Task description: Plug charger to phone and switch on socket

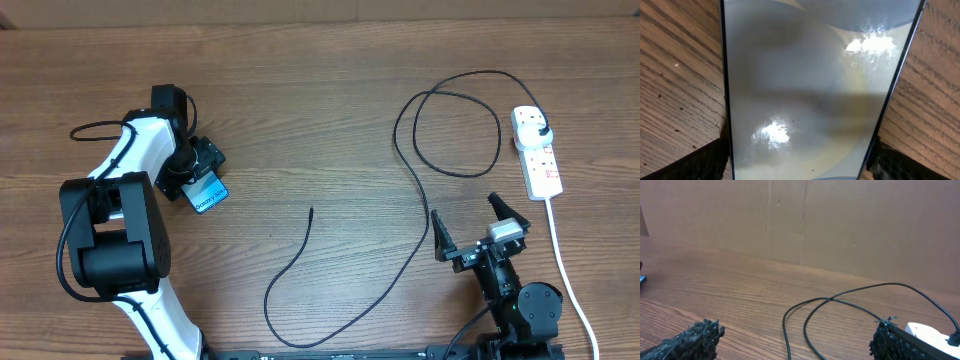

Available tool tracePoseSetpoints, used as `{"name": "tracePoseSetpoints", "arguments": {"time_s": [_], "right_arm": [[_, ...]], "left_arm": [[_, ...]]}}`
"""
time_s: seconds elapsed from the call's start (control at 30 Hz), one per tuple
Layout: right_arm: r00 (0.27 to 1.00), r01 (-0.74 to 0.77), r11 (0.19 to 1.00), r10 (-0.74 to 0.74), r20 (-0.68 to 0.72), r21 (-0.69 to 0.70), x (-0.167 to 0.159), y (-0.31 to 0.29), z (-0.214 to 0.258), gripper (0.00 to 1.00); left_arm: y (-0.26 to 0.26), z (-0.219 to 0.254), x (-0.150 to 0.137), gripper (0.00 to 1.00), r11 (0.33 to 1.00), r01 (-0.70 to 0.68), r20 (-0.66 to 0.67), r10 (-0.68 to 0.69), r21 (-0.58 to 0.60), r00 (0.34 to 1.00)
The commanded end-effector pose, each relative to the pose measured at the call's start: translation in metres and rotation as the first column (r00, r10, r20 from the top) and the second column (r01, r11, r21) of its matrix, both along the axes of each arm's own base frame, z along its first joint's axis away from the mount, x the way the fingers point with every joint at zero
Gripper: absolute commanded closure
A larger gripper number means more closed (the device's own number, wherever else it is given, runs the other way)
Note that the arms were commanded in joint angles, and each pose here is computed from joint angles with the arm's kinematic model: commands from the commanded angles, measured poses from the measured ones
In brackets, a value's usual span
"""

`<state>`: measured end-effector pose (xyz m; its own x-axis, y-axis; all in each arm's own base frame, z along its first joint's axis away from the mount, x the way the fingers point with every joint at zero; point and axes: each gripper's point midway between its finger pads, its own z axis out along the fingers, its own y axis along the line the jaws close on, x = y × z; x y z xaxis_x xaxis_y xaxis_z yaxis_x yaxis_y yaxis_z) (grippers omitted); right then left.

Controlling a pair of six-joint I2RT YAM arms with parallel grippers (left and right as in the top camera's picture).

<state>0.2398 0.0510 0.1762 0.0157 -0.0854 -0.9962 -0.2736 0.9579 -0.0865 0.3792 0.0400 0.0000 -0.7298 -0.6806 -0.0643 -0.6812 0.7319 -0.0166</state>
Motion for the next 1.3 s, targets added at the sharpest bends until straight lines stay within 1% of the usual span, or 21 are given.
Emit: {"name": "tracePoseSetpoints", "arguments": {"time_s": [0.0,0.5,1.27], "right_arm": [[1.0,0.012,1.0,-0.012,0.004,-0.004,0.001,-0.002,-0.002,0.0],[1.0,0.012,1.0,-0.012,0.003,-0.004,0.001,-0.002,-0.002,0.0],[1.0,0.012,1.0,-0.012,0.004,-0.004,0.001,-0.002,-0.002,0.0]], "left_arm": [[-0.003,-0.01,-0.005,0.0,1.0,-0.008,-0.028,0.008,-0.011,1.0],[-0.003,-0.01,-0.006,0.0,1.0,-0.009,-0.031,0.008,-0.012,0.999],[0.0,-0.01,-0.016,0.0,0.999,-0.033,-0.071,0.033,0.004,0.997]]}}
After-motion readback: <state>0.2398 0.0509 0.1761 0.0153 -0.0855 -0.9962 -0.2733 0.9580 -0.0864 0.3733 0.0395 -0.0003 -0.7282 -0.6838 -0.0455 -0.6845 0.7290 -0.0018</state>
